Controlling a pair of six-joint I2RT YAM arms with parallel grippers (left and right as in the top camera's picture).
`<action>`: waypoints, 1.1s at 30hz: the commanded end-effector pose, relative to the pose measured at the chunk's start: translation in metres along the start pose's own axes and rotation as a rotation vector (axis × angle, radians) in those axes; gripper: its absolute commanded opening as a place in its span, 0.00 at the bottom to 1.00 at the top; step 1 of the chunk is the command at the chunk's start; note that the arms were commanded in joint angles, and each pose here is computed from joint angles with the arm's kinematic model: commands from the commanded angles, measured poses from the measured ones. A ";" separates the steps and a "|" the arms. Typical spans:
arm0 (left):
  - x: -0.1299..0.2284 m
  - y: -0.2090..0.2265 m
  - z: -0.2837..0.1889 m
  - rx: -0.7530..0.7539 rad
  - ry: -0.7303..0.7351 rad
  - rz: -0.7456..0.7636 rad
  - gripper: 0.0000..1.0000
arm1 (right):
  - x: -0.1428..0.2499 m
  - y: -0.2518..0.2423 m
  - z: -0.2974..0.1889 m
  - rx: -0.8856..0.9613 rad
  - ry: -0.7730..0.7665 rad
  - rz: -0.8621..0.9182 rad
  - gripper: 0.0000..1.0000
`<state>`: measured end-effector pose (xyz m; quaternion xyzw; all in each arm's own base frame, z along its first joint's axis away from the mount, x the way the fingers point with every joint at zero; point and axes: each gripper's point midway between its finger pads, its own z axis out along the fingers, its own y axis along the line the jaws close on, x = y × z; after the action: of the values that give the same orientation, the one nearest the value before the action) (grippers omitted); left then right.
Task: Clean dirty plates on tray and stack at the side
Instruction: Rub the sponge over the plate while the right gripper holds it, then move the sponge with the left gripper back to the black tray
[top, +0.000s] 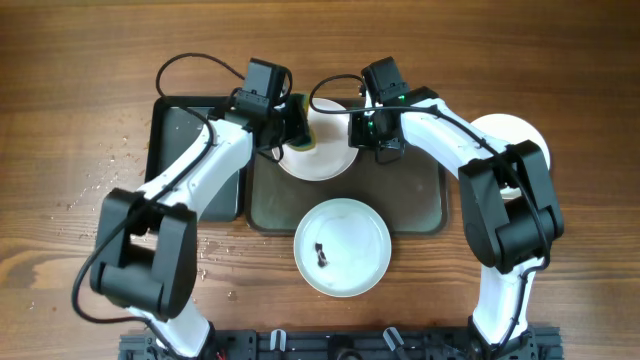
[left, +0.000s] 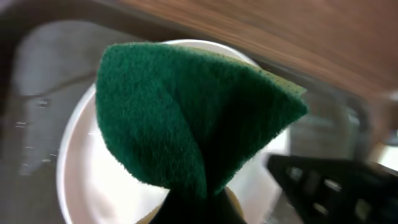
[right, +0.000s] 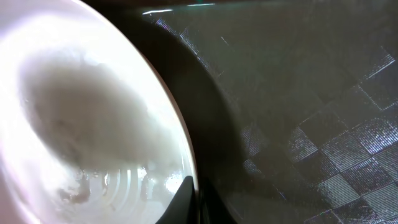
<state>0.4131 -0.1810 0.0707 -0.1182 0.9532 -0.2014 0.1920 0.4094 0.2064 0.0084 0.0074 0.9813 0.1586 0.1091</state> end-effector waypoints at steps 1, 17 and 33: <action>0.003 0.022 0.020 -0.091 0.007 0.010 0.04 | 0.008 -0.001 0.009 -0.001 0.027 -0.021 0.04; 0.070 0.008 0.064 -0.017 0.255 0.016 0.04 | 0.007 -0.001 0.009 -0.002 0.026 -0.022 0.04; 0.049 -0.055 0.032 0.293 0.237 0.054 0.04 | 0.007 -0.001 0.009 -0.002 0.026 -0.028 0.04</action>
<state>0.3895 -0.2468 0.0208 -0.0608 0.9469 -0.3037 0.0865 0.4098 0.2053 0.0081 0.0078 0.9815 0.1566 0.1097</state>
